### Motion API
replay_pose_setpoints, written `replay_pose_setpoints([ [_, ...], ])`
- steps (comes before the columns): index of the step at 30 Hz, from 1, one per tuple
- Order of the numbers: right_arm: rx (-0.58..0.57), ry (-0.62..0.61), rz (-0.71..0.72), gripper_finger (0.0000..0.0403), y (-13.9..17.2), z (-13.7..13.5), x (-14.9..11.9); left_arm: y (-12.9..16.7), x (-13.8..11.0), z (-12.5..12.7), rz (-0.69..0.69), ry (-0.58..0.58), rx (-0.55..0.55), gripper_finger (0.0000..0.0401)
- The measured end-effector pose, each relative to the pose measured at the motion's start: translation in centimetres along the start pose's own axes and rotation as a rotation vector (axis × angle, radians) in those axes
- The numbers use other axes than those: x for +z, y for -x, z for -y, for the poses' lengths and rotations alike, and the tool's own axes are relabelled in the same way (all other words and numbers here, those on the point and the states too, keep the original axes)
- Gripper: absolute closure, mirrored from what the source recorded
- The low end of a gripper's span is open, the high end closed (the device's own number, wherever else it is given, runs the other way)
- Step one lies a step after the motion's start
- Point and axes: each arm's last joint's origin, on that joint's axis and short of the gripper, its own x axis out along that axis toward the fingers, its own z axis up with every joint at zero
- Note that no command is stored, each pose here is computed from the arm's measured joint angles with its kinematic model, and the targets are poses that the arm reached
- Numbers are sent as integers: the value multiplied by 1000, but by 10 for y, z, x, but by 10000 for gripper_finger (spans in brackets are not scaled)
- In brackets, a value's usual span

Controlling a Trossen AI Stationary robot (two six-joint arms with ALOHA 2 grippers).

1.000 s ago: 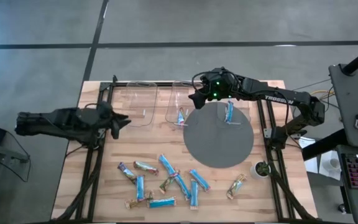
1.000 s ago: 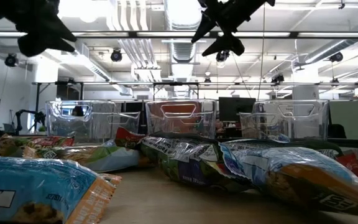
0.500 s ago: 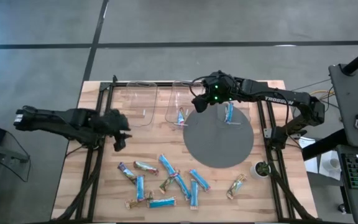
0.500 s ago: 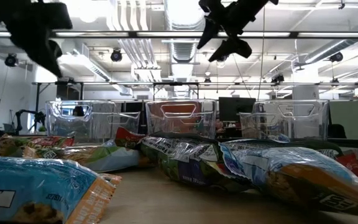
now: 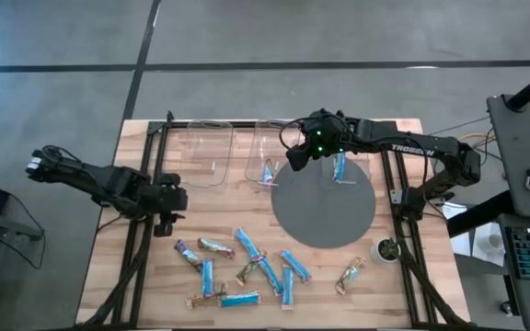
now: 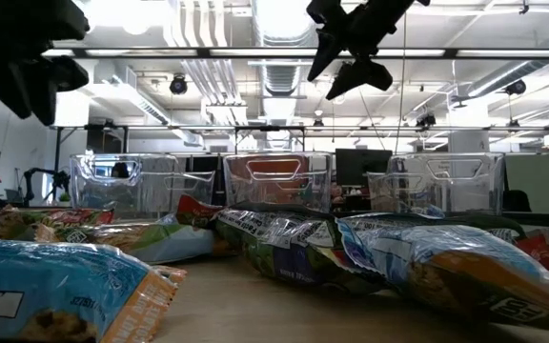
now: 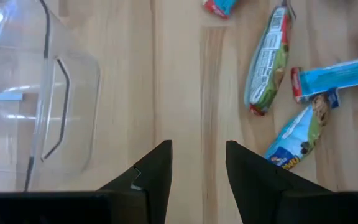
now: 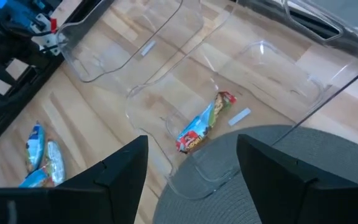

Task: Pick and place Granola Bars by type
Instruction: Put the yellow granola bar into the left transparent bin

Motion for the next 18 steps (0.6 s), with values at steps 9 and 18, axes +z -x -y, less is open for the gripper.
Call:
replay_pose_setpoints([
  [9,-49,23,24,167,-2,3,-1,-8,3,1,-43,-1,23,268],
  [18,-76,64,41,167,-3,4,-1,-10,5,0,-45,-32,87,268],
])
